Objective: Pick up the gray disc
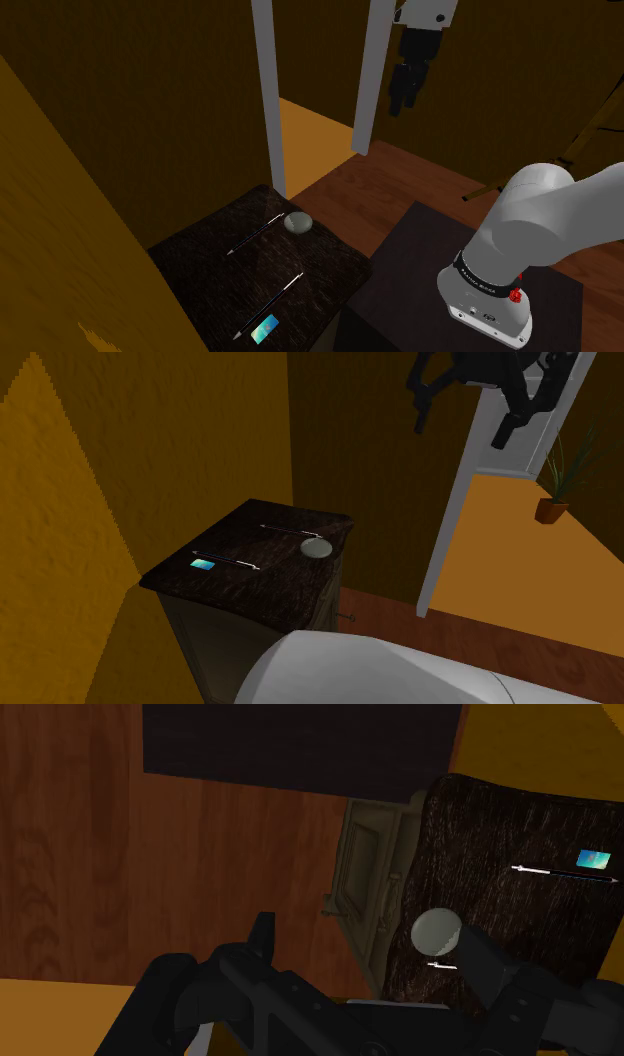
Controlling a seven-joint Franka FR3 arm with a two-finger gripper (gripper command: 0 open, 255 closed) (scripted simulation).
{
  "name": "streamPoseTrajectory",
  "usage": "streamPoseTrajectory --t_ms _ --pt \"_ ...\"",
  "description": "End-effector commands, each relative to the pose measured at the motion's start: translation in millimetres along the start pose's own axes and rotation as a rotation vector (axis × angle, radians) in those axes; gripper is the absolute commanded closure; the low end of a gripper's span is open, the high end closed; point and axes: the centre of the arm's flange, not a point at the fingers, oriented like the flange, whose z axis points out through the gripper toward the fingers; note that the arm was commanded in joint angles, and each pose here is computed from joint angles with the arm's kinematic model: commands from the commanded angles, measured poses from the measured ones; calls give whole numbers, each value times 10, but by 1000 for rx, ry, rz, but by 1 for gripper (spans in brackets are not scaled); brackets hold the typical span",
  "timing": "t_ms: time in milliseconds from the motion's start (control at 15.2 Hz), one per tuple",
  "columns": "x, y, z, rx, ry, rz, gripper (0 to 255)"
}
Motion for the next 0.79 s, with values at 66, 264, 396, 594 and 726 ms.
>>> streamPoseTrajectory --t_ms 66,264,396,594,726 --pt "38 -64 107 -2 5 -10 0" --pt "153 -256 429 -7 21 -39 0" --pt "229 -385 643 -10 32 -58 0" --pt "343 -579 963 -15 48 -87 0" --pt "419 -710 1176 -19 59 -107 0"
